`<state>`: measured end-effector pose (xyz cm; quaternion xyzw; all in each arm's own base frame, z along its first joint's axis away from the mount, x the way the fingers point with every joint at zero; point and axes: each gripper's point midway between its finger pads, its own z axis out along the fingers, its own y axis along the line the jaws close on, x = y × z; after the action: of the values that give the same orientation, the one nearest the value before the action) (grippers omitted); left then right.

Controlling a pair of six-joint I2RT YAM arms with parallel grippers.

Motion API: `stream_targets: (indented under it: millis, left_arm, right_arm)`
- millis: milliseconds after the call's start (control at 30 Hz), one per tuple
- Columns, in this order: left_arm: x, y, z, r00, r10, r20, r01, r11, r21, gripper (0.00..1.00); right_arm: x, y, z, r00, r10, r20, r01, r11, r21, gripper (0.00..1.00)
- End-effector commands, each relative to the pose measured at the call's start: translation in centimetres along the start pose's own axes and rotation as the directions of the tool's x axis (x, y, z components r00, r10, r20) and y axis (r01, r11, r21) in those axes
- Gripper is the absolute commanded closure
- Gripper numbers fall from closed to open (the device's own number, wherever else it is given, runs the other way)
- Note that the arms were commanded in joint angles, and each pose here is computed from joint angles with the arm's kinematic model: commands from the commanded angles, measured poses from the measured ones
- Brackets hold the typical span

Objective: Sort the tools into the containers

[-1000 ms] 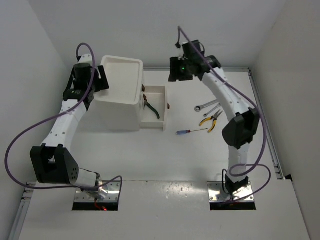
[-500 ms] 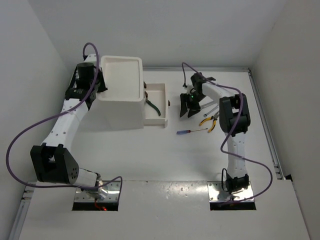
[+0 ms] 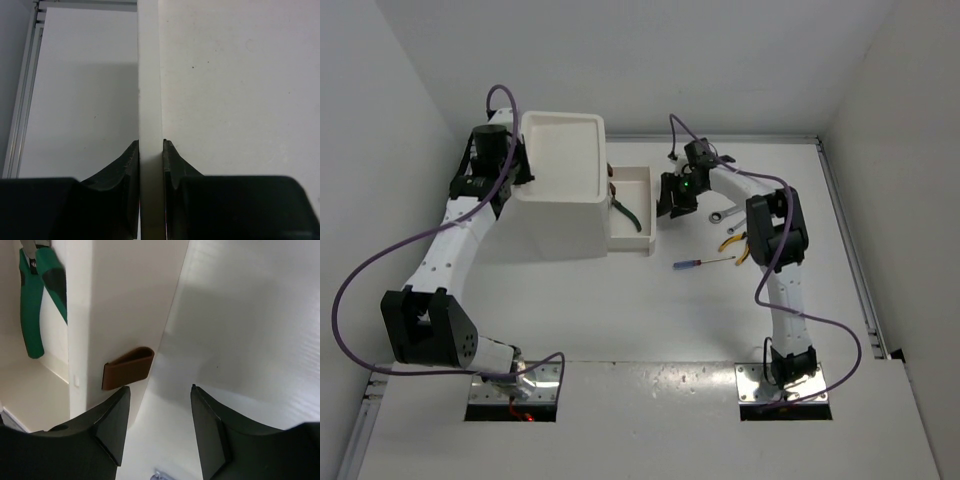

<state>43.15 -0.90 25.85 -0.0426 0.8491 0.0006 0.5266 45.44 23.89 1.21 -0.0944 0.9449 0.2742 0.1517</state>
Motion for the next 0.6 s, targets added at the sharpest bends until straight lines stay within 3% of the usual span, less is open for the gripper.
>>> stream_targets:
  millis: [0, 233, 567]
  left_arm:
    - [0.1, -1.2, 0.5, 1.0, 0.028, -0.003, -0.028, 0.997, 0.076, 1.0]
    - [1.8, -4.1, 0.9, 0.995, 0.09, -0.049, -0.077, 0.971, 0.226, 1.0]
    - [4.9, -7.1, 0.8, 0.982, 0.15, -0.118, -0.107, 0.943, 0.316, 1.0]
  right_arm:
    - [-2.1, 2.8, 0.7, 0.994, -0.073, 0.081, 0.082, 0.989, -0.12, 0.47]
    - [-1.6, 9.0, 2.6, 0.948, -0.29, 0.131, 0.315, 0.916, -0.248, 0.44]
    - [-1.7, 12.9, 4.8, 0.904, -0.386, 0.182, 0.424, 0.861, -0.28, 0.42]
